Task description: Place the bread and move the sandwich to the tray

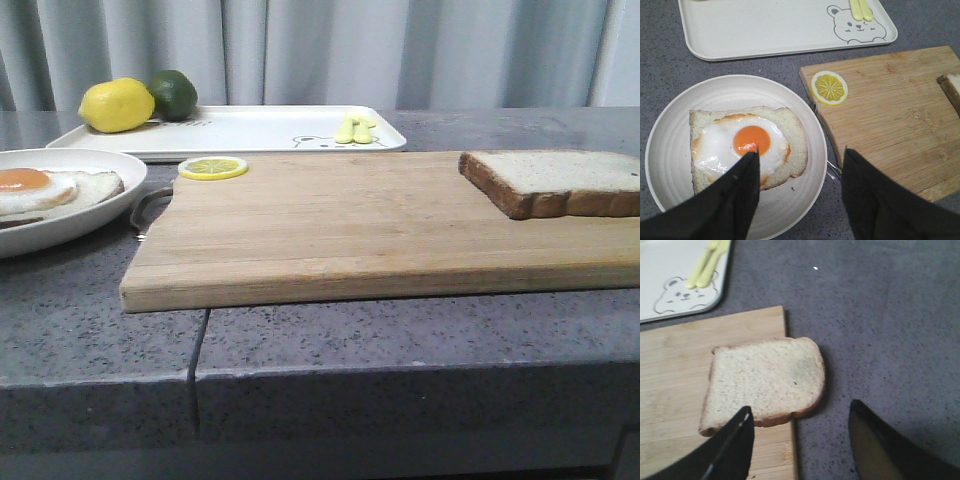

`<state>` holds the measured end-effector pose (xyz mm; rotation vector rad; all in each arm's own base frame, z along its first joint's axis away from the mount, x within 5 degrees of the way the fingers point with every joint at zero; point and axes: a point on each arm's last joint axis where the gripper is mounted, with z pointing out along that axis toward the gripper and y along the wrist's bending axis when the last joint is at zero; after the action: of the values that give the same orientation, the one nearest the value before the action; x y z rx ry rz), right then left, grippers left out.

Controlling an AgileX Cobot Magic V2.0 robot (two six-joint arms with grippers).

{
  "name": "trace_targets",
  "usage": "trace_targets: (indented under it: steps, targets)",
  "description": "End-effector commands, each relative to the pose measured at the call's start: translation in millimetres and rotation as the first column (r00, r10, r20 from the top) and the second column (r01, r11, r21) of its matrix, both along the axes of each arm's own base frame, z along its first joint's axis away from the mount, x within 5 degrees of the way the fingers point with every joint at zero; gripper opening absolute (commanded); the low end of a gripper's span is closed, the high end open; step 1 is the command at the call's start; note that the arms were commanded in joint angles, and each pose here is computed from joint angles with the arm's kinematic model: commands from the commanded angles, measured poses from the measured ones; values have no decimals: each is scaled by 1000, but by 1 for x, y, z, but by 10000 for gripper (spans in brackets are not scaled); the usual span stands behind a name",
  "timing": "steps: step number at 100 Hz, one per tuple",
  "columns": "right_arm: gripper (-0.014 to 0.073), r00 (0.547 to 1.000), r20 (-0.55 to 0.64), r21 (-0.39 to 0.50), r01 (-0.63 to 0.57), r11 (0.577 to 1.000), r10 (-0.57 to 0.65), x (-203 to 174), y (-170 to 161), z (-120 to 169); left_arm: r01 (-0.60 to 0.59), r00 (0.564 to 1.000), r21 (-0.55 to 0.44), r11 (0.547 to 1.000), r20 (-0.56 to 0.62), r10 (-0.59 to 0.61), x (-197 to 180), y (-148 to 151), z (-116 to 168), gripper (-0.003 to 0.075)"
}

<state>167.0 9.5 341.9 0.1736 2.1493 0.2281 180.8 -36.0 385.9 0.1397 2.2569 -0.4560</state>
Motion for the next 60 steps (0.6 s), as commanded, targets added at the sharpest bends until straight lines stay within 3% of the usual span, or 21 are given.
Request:
trace_targets:
  steps: [1,16,41,60]
  targets:
    - [433,997,54,13,50,999,-50,15,-7,9,-11,997,-38,999,82,14,0,-1,16,358]
    - [433,996,-14,47,92,995,-92,36,-14,-7,-11,997,-38,999,82,14,0,-1,16,358]
    - [433,990,-62,177,139,974,-130,68,-13,-27,-11,997,-38,999,82,14,0,-1,16,358]
    - [433,982,-132,211,162,964,-136,85,-13,-46,-11,997,-38,999,82,14,0,-1,16,358]
